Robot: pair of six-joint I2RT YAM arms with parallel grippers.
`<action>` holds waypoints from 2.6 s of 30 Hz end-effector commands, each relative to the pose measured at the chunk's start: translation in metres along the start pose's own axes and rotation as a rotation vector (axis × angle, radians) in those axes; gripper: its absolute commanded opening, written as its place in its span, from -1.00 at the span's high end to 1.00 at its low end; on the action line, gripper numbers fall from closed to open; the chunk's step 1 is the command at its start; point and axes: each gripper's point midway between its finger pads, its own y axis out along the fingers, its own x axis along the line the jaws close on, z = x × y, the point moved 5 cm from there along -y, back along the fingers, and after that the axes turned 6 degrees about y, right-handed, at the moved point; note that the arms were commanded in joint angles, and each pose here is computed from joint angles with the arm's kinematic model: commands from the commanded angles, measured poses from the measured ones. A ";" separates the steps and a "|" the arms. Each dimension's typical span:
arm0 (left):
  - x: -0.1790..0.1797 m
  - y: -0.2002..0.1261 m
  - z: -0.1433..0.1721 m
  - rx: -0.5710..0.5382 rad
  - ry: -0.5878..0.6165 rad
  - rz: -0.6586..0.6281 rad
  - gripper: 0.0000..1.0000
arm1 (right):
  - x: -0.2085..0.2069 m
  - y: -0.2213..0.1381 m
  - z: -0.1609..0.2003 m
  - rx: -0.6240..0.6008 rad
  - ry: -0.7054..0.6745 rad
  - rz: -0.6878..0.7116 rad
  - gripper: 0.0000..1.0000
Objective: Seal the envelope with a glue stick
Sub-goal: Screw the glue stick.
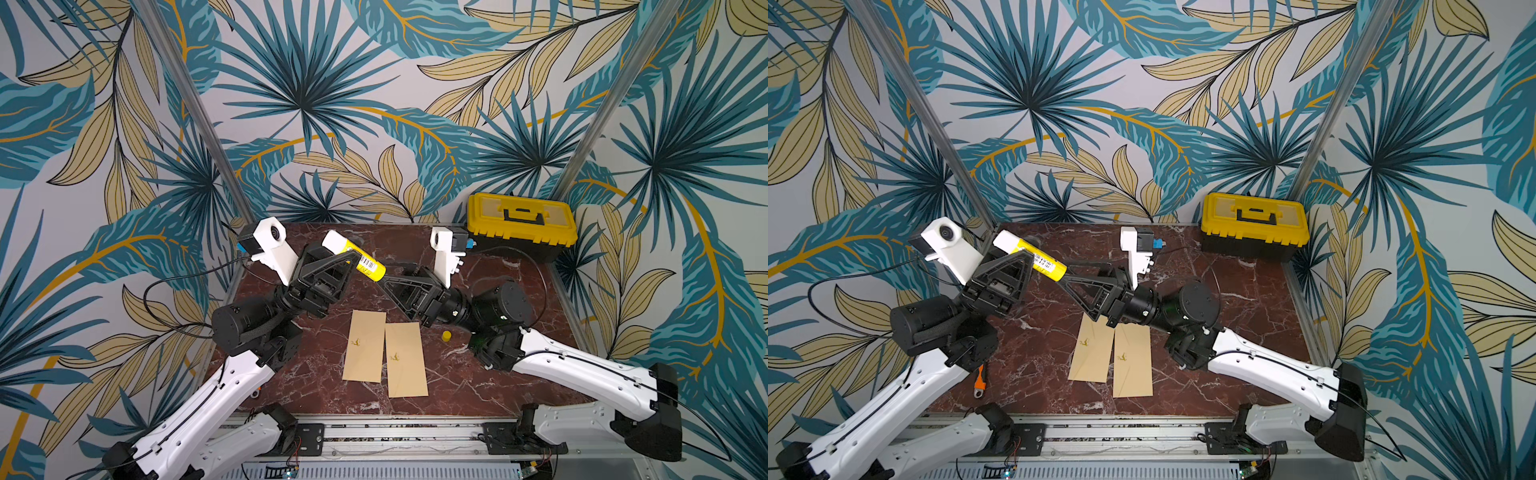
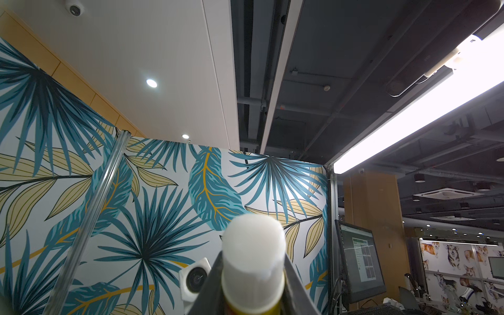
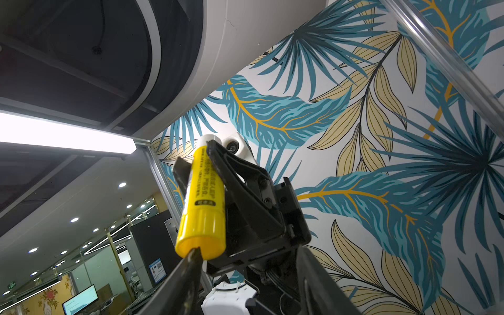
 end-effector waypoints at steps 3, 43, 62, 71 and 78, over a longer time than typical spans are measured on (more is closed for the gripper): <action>-0.004 0.001 -0.006 -0.013 0.019 0.002 1.00 | 0.028 0.001 -0.003 0.060 -0.033 -0.117 -0.12; 0.021 -0.013 0.007 -0.014 -0.018 -0.180 1.00 | 0.000 0.002 -0.003 0.184 -0.948 0.104 0.86; 0.038 -0.030 0.017 -0.060 -0.053 -0.301 1.00 | -0.011 0.009 -0.002 0.154 -1.416 0.088 0.39; 0.030 -0.023 0.014 -0.040 -0.029 -0.240 1.00 | -0.013 -0.011 -0.012 0.003 -0.533 0.224 0.04; 0.024 -0.016 0.011 -0.032 -0.023 -0.186 1.00 | -0.003 -0.010 -0.013 -0.084 -0.150 0.110 -0.23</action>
